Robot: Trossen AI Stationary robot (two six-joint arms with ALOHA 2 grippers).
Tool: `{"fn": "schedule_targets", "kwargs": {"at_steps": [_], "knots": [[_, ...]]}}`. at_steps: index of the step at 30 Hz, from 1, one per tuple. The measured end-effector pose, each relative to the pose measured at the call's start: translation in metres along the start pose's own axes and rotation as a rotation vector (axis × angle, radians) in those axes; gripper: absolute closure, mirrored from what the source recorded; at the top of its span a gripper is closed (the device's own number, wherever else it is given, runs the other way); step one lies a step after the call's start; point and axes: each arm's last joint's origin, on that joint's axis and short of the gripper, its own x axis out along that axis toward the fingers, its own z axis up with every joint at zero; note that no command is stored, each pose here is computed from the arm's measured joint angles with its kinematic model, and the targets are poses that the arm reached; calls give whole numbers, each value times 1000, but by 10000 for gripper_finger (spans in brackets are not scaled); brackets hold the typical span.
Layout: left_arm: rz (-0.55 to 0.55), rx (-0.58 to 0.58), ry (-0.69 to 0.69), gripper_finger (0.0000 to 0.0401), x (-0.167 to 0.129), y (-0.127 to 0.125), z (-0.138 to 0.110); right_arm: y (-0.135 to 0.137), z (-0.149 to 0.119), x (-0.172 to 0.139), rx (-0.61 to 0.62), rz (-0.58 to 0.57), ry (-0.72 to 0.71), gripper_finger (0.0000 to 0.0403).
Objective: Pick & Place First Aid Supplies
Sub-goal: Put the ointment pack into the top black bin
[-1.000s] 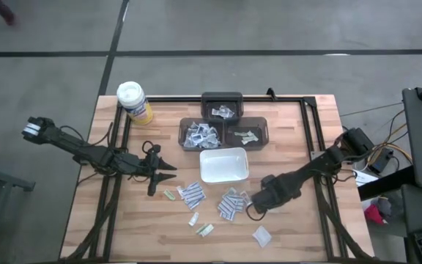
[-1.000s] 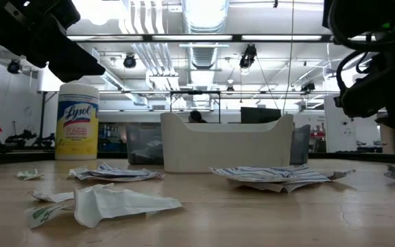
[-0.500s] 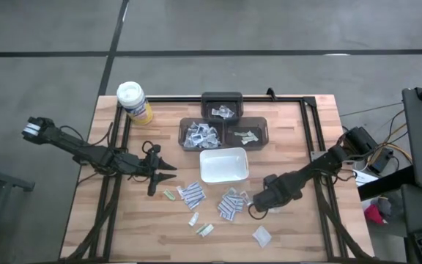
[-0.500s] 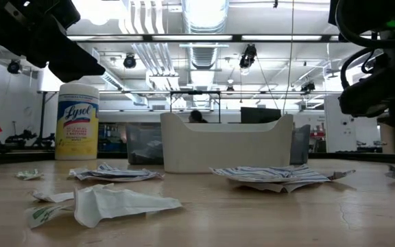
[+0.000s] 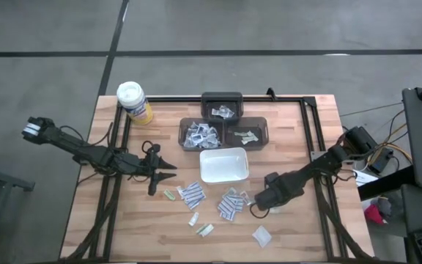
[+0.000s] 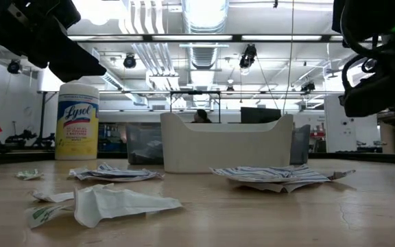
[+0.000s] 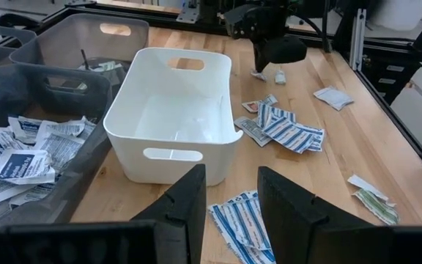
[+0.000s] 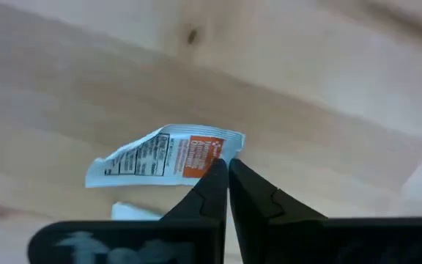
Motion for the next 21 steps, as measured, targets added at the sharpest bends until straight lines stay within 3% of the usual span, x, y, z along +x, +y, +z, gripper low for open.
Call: {"fn": "schedule_targets", "kwargs": {"at_steps": [5, 9, 14, 21], "knots": [[0, 0, -1, 284, 0, 0, 0, -12, 4, -10, -5, -40, -93, 395], [0, -1, -1, 284, 0, 0, 0, -19, 4, -37, -46, 7, -122, 395], [0, -1, -1, 284, 0, 0, 0, -27, 7, -74, -149, 186, -230, 395], [-2, -10, -8, 284, 0, 0, 1, -52, 15, -115, -175, 394, -448, 395]]}}
